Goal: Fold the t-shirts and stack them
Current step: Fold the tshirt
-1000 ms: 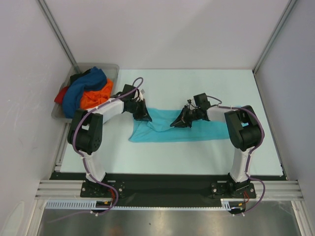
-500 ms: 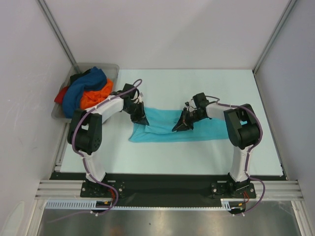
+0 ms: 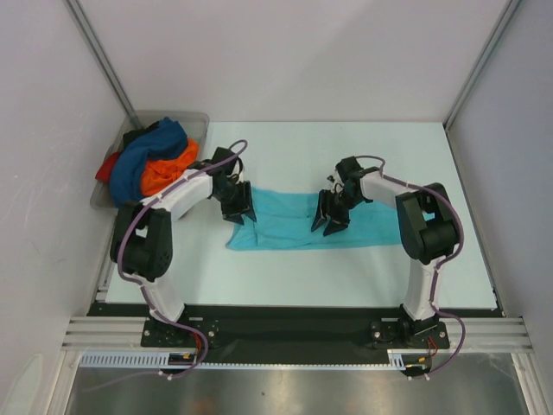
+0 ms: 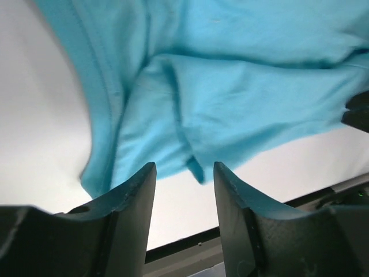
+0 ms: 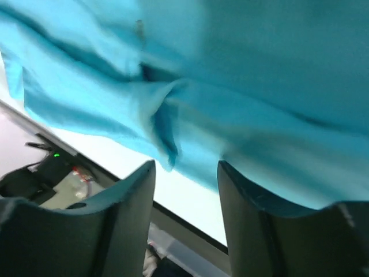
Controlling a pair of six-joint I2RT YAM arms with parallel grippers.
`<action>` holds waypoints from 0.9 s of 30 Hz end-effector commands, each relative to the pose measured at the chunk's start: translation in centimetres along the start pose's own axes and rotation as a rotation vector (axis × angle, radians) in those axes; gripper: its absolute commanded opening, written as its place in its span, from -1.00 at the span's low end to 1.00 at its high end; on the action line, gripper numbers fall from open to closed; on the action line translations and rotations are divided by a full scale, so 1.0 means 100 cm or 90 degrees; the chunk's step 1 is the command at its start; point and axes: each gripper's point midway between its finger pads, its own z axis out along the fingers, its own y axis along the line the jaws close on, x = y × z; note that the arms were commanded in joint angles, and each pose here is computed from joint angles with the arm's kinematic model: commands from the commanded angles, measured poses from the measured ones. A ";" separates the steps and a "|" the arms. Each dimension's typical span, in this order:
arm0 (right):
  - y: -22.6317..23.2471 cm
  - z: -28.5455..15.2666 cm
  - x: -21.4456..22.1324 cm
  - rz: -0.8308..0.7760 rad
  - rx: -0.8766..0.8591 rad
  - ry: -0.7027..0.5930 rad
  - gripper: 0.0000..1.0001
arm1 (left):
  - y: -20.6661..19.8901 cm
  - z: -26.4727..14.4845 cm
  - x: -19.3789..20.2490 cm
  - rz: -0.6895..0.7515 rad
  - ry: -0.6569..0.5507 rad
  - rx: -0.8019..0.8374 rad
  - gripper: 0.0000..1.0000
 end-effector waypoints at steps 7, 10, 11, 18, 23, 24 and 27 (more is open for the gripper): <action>0.063 -0.017 -0.029 -0.055 -0.099 -0.099 -0.07 | -0.074 -0.003 -0.001 0.010 -0.030 0.219 -0.33; 0.073 -0.004 -0.037 -0.044 -0.137 -0.087 -0.27 | -0.066 0.014 -0.001 0.028 -0.034 0.205 -0.28; 0.076 -0.002 -0.040 -0.043 -0.148 -0.087 -0.37 | -0.063 0.020 -0.001 0.039 -0.030 0.203 -0.28; 0.027 0.023 -0.058 0.013 -0.098 -0.082 -0.54 | -0.024 0.056 -0.020 0.033 -0.006 0.079 -0.32; 0.000 0.011 -0.075 -0.006 -0.013 -0.111 -0.55 | -0.028 0.025 -0.039 0.069 -0.068 0.051 -0.13; 0.000 0.007 -0.075 -0.018 -0.007 -0.115 -0.53 | -0.030 0.015 -0.037 0.076 -0.085 0.057 0.10; 0.009 -0.013 -0.072 -0.051 0.003 -0.124 -0.33 | -0.037 -0.024 -0.027 0.087 -0.137 0.067 0.30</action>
